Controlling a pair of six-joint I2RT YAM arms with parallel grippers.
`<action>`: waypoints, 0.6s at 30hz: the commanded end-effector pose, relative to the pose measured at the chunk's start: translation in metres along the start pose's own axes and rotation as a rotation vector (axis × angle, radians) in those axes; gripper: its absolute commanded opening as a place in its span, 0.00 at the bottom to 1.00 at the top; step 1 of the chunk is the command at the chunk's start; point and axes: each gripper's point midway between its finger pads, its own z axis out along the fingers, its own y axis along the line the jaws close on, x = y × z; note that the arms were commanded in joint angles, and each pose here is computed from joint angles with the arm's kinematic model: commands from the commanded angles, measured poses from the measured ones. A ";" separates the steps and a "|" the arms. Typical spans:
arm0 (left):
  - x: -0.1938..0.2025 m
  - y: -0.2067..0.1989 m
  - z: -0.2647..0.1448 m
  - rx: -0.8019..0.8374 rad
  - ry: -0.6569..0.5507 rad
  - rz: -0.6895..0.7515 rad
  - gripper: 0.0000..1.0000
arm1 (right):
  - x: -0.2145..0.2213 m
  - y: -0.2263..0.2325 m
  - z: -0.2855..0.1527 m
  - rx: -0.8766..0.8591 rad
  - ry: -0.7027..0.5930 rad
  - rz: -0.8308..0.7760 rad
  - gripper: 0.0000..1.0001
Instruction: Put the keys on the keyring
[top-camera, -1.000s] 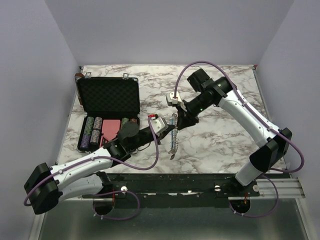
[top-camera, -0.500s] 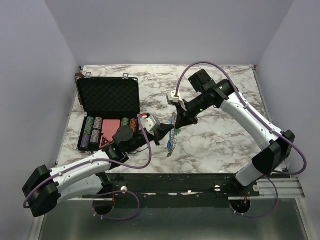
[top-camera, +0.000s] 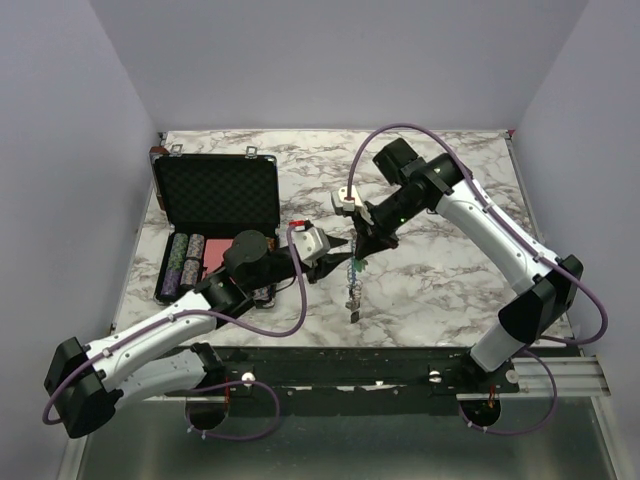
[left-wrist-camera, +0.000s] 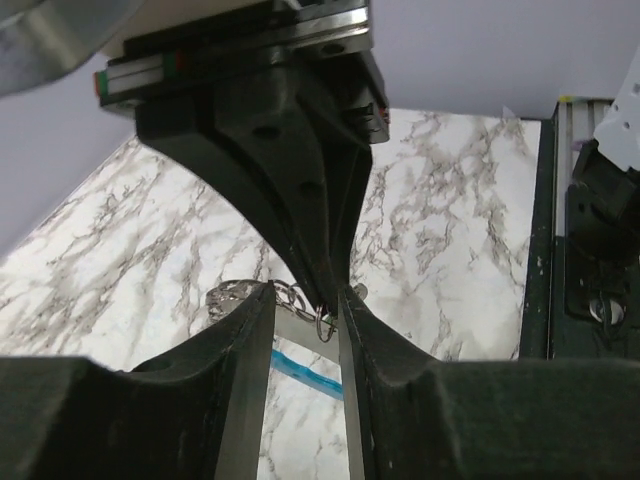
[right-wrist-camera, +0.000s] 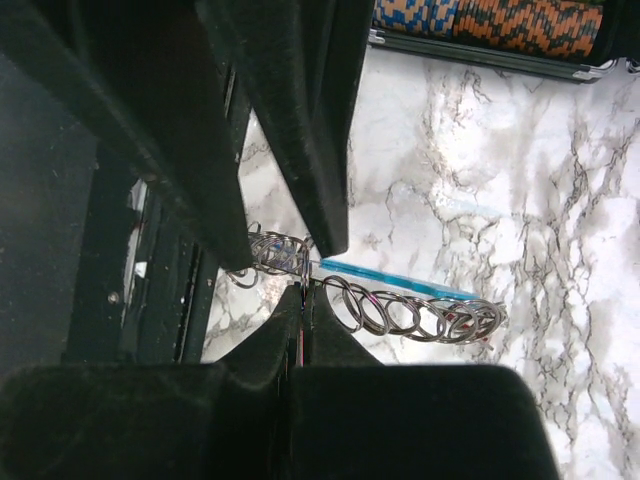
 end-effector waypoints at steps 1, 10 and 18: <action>0.015 -0.015 0.001 0.144 0.138 0.081 0.40 | 0.003 0.005 -0.009 -0.008 0.054 -0.020 0.00; 0.022 -0.017 0.010 0.190 0.195 0.094 0.44 | -0.001 0.003 -0.009 -0.008 0.046 -0.023 0.00; 0.027 -0.005 0.014 0.141 0.221 0.119 0.43 | -0.003 0.004 -0.008 -0.020 0.034 -0.018 0.00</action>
